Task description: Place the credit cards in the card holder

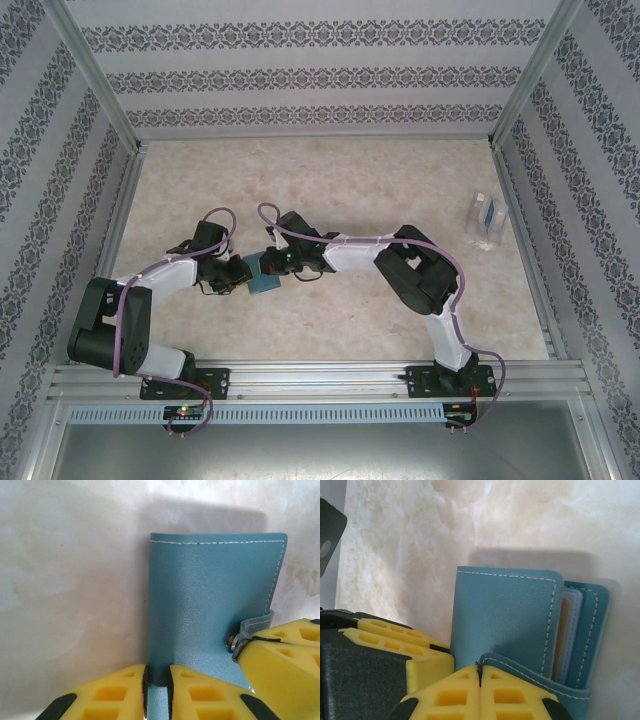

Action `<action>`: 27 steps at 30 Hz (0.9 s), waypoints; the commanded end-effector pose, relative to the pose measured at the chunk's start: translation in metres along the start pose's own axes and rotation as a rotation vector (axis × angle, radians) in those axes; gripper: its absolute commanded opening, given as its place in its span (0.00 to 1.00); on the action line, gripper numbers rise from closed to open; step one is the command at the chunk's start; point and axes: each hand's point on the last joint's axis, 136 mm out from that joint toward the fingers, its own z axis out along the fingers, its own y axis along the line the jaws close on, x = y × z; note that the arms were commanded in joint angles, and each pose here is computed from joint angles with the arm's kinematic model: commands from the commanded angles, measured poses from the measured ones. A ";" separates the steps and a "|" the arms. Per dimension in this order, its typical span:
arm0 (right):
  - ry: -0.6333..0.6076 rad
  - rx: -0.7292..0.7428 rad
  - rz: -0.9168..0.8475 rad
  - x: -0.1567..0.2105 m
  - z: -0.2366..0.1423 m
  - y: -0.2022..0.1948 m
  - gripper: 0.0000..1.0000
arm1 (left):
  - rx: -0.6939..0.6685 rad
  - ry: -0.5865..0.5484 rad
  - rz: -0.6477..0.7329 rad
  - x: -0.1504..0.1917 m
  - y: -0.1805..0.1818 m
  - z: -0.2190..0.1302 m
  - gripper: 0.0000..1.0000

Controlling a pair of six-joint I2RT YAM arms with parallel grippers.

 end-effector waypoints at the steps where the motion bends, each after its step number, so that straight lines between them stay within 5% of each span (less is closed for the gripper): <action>1: 0.104 0.188 -0.022 0.037 0.011 -0.037 0.00 | -0.001 0.007 0.013 -0.004 -0.001 0.000 0.19; 15: 0.180 0.375 0.080 0.077 0.023 -0.101 0.00 | 0.012 -0.006 0.015 -0.007 -0.005 -0.003 0.20; 18: 0.150 0.342 0.057 0.067 0.018 -0.088 0.00 | 0.027 -0.010 0.027 -0.009 -0.010 -0.006 0.25; 27: -0.067 0.219 -0.111 -0.011 -0.039 -0.007 0.24 | -0.049 -0.122 0.089 -0.028 -0.011 -0.035 0.27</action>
